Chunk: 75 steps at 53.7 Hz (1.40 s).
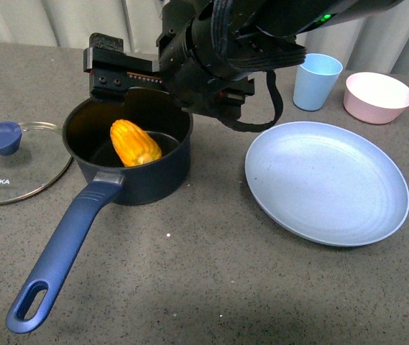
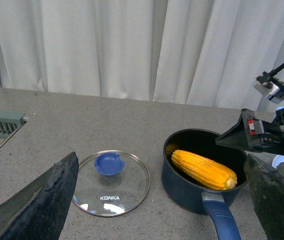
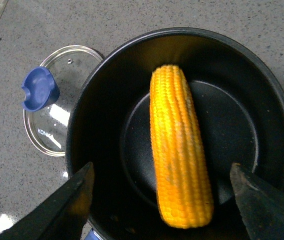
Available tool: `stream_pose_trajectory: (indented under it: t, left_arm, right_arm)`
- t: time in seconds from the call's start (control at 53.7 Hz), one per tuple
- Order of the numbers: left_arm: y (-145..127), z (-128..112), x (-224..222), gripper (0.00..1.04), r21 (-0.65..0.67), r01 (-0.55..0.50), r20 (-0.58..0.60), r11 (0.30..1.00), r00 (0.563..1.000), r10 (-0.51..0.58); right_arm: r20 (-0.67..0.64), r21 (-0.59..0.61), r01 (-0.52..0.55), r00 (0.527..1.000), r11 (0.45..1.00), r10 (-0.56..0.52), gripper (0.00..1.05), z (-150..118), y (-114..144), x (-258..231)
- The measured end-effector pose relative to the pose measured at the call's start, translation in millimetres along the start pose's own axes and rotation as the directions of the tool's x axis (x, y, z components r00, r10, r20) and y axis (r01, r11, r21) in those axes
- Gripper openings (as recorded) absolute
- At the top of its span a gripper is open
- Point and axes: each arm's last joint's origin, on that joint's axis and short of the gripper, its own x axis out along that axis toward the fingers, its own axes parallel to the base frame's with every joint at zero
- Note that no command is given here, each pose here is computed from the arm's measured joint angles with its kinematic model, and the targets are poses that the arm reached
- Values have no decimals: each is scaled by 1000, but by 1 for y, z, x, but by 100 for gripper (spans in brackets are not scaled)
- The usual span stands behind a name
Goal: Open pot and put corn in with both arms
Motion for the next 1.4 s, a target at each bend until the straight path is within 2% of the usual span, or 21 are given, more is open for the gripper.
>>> stream_pose_trajectory:
  t: [0.13, 0.279, 0.503, 0.615, 0.745, 0.782, 0.838, 0.857, 0.894, 0.95, 1.024, 1.322, 1.397]
  left_arm:
    - [0, 0, 0, 98, 0, 0, 0, 1000, 1000, 0]
    - [0, 0, 0, 98, 0, 0, 0, 1000, 1000, 0]
    - [0, 0, 0, 98, 0, 0, 0, 1000, 1000, 0]
    - [0, 0, 0, 98, 0, 0, 0, 1000, 1000, 0]
    - [0, 0, 0, 98, 0, 1, 0, 1000, 1000, -1]
    - [0, 0, 0, 98, 0, 1, 0, 1000, 1000, -1]
    - [0, 0, 0, 98, 0, 0, 0, 1000, 1000, 0]
    - [0, 0, 0, 98, 0, 1, 0, 1000, 1000, -1]
    - [0, 0, 0, 98, 0, 1, 1, 1000, 1000, -1]
    - [0, 0, 0, 98, 0, -3, 1, 1000, 1000, 3]
    - [0, 0, 0, 98, 0, -3, 1, 1000, 1000, 3]
    - [0, 0, 0, 98, 0, 0, 1, 1000, 1000, 0]
    - [0, 0, 0, 98, 0, 0, 1, 1000, 1000, 0]
  right_arm:
    - [185, -44, 57, 982, 997, -48, 95, 5, -6, -39]
    - [367, -55, 164, 921, 985, -133, 95, -8, -27, -105]
    - [361, -4, 243, 905, 970, -225, 95, -79, -57, -170]
    - [410, -9, 315, 867, 949, -283, 95, -117, -66, -205]
    - [425, -22, 327, 858, 945, -287, 95, -123, -67, -212]
    - [444, -22, 354, 841, 935, -309, 94, -123, -68, -211]
    - [574, 3, 483, 717, 876, -397, 84, -129, -72, -212]
    - [591, 10, 501, 695, 866, -409, 82, -130, -73, -213]
    - [652, 41, 542, 622, 840, -433, 75, -135, -76, -220]
    - [709, 64, 553, 561, 831, -428, 66, -136, -78, -231]
    - [739, 61, 560, 531, 827, -414, 52, -138, -80, -243]
    - [733, 52, 571, 535, 819, -420, 2, -157, -90, -267]
    - [736, 48, 571, 535, 820, -416, 1, -160, -90, -272]
